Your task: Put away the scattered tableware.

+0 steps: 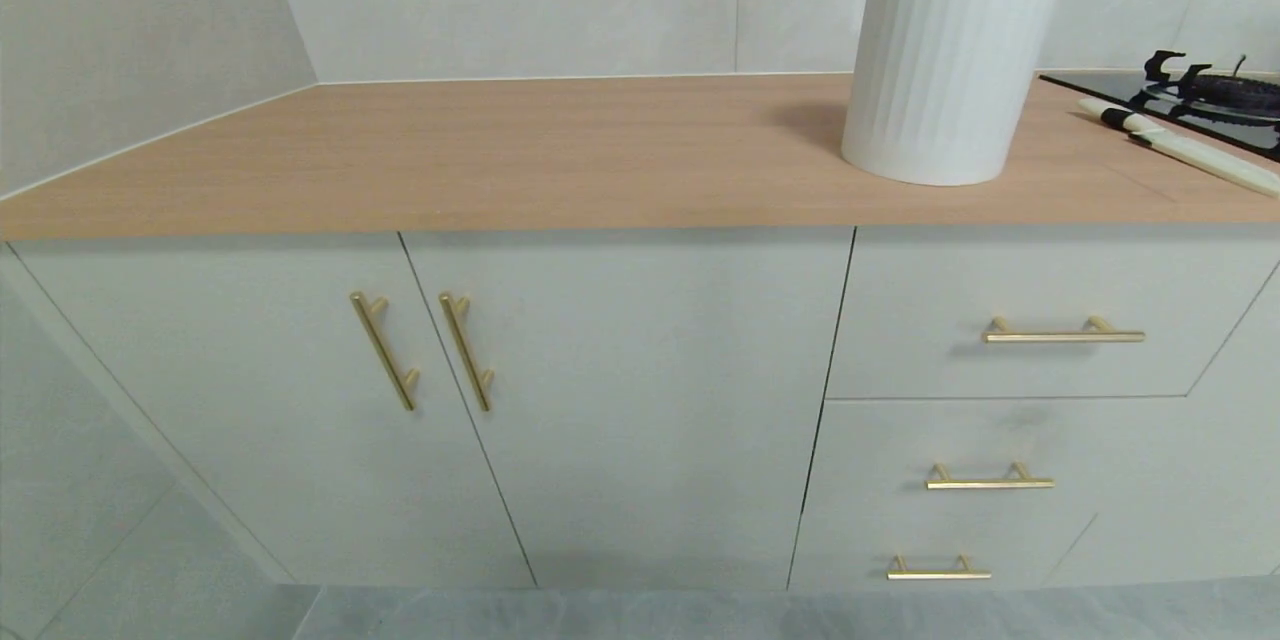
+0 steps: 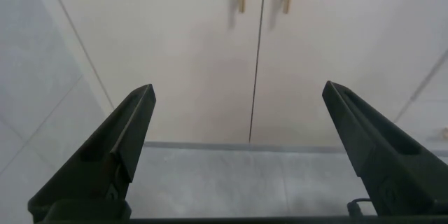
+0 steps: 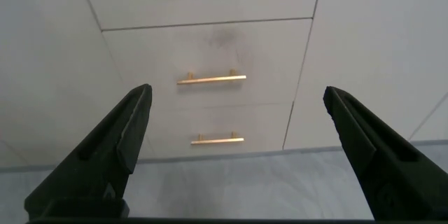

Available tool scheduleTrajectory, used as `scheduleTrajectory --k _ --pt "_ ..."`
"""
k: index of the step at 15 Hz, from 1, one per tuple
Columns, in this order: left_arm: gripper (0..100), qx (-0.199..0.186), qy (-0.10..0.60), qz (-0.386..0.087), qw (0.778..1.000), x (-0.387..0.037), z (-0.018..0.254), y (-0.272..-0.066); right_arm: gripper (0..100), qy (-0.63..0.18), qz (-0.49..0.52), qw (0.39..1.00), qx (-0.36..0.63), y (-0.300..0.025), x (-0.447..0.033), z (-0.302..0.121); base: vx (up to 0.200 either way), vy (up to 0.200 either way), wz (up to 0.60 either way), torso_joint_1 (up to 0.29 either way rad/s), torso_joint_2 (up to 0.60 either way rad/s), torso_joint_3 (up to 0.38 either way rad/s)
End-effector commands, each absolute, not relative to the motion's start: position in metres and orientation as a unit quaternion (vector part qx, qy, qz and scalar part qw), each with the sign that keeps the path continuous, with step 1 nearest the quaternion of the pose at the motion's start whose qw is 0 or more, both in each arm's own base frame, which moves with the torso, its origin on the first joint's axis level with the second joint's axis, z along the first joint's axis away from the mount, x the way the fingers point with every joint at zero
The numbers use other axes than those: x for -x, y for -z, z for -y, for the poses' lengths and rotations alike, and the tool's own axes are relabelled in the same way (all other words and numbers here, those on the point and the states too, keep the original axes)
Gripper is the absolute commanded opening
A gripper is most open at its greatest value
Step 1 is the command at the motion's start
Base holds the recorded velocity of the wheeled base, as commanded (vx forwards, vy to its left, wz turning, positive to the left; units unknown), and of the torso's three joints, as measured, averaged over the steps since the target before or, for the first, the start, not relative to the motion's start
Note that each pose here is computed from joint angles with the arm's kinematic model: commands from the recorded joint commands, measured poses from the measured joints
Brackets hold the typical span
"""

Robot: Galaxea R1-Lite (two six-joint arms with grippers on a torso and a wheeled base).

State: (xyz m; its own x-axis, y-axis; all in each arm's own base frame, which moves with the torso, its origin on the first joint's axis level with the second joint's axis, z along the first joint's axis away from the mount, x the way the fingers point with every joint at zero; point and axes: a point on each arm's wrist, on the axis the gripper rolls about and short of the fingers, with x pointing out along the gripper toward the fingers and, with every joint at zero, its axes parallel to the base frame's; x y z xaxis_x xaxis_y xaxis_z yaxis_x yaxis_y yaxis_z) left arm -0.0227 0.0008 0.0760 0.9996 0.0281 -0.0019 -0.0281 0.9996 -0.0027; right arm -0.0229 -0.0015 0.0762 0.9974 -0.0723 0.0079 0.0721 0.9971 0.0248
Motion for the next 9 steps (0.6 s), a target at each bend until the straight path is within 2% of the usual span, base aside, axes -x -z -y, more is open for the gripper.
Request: scheduleTrajectory --k 1,4,9 --pt "100 0.002 -0.014 -0.001 1.000 0.0227 -0.0008 -0.0760 100 0.036 0.004 0.999 -0.012 -0.0763 0.0227 0.0015 0.200 0.000 0.00 0.002 0.01 0.002" --pt "100 0.002 -0.014 -0.001 1.000 0.0227 -0.0008 -0.0760 100 0.036 0.004 0.999 -0.012 -0.0763 0.0227 0.0015 0.200 0.000 0.00 0.002 0.00 0.001" --pt "100 0.002 -0.014 -0.001 1.000 0.0227 -0.0008 -0.0760 100 0.036 0.004 0.999 -0.012 -0.0763 0.0227 0.0015 0.000 0.000 0.00 0.000 0.00 0.000"
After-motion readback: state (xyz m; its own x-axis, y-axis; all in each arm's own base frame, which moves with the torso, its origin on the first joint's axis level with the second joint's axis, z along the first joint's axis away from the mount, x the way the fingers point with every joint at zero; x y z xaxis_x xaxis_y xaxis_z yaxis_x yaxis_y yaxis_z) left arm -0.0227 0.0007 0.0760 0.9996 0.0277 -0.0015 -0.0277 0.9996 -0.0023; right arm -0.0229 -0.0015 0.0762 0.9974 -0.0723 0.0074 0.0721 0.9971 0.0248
